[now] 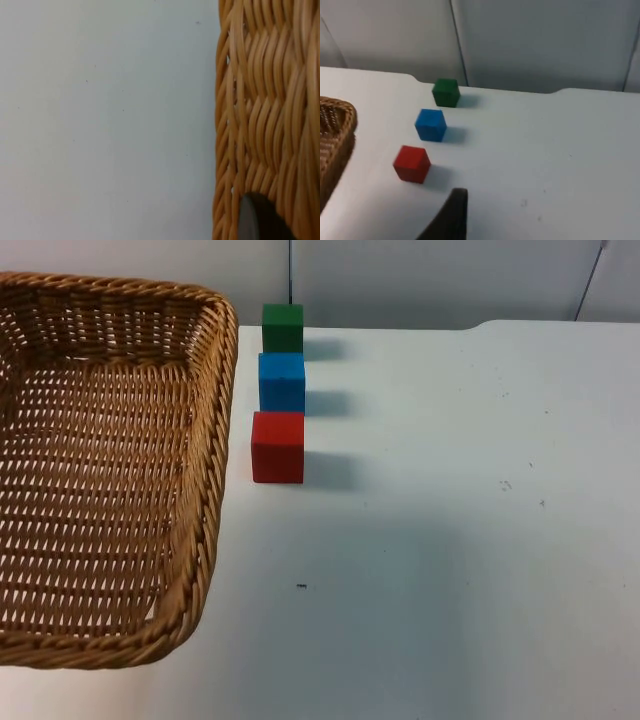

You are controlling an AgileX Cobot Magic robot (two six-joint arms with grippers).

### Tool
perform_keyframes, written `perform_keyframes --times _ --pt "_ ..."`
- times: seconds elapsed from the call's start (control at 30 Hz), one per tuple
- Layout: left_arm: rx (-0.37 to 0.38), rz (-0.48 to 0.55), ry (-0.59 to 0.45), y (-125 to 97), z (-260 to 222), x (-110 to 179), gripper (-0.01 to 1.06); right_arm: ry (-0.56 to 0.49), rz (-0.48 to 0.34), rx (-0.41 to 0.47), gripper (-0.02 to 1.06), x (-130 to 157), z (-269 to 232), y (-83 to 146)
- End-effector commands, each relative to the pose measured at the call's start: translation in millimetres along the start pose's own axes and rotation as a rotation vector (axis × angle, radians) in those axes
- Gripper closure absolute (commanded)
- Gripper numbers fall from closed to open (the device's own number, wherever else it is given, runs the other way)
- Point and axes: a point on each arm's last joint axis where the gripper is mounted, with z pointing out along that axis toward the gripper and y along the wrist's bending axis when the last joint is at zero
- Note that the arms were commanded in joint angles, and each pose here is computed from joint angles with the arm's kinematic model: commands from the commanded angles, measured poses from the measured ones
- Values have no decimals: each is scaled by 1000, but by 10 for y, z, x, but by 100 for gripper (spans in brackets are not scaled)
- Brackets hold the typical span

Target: Pick up the basket with the left hand and place the blue cube into the basket with the right hand.

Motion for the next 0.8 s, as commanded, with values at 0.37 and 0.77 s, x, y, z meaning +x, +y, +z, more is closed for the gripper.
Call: perform_keyframes --times 0.37,0.77 --pt "28 -7 2 -33 -19 -7 105 92 22 -303 6 -813 1256 91" --pt "28 -8 5 -33 -19 -4 105 308 1 -231 6 -653 2701 840"
